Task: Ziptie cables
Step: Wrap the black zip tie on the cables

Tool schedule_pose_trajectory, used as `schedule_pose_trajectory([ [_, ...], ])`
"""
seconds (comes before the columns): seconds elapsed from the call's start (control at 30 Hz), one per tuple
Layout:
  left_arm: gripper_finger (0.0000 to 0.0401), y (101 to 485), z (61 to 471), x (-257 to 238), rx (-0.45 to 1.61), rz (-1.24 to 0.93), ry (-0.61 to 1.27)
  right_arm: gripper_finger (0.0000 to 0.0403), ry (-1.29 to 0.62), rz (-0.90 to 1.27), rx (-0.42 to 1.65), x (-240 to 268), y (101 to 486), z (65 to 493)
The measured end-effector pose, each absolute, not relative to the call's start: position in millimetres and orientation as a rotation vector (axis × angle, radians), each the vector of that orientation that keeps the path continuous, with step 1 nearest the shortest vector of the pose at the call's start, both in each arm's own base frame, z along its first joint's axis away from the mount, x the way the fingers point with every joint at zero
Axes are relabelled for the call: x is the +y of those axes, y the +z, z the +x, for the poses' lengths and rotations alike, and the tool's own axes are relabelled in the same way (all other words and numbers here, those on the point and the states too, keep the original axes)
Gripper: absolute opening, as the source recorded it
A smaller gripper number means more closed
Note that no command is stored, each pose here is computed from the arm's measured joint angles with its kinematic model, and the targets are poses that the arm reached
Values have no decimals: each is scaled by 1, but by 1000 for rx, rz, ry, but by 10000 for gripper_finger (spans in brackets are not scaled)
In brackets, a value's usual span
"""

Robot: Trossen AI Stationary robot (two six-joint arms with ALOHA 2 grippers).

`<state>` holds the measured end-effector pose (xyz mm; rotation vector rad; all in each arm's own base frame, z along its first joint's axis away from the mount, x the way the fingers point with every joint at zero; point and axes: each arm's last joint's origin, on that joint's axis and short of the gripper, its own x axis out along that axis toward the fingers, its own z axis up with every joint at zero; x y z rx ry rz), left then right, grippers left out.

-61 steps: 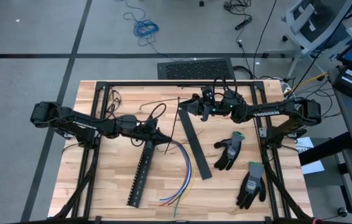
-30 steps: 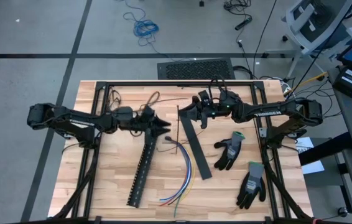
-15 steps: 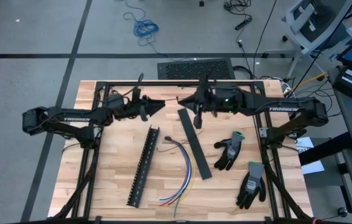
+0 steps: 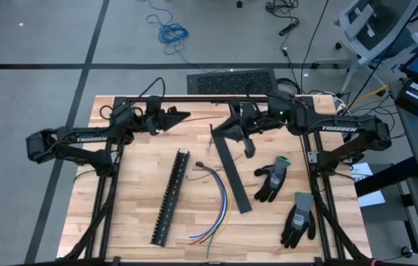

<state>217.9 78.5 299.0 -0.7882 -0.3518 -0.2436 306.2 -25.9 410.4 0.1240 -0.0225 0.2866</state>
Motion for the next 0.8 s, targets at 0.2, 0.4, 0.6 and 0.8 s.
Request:
schedule_pose_trajectory([
  [0.2, 196, 299, 218, 76, -311, -793, -319, 0, 424, 181, -79, -29, 416, 307],
  [0.4, 196, 305, 216, 74, -372, -821, -415, 0, 564, 229, -257, -32, 417, 329],
  [0.6, 196, 303, 224, 68, -402, -866, -511, 0, 691, 347, -361, -36, 397, 357],
  [0.8, 196, 307, 243, 53, -376, -951, -673, 0, 771, 449, -476, -50, 381, 368],
])
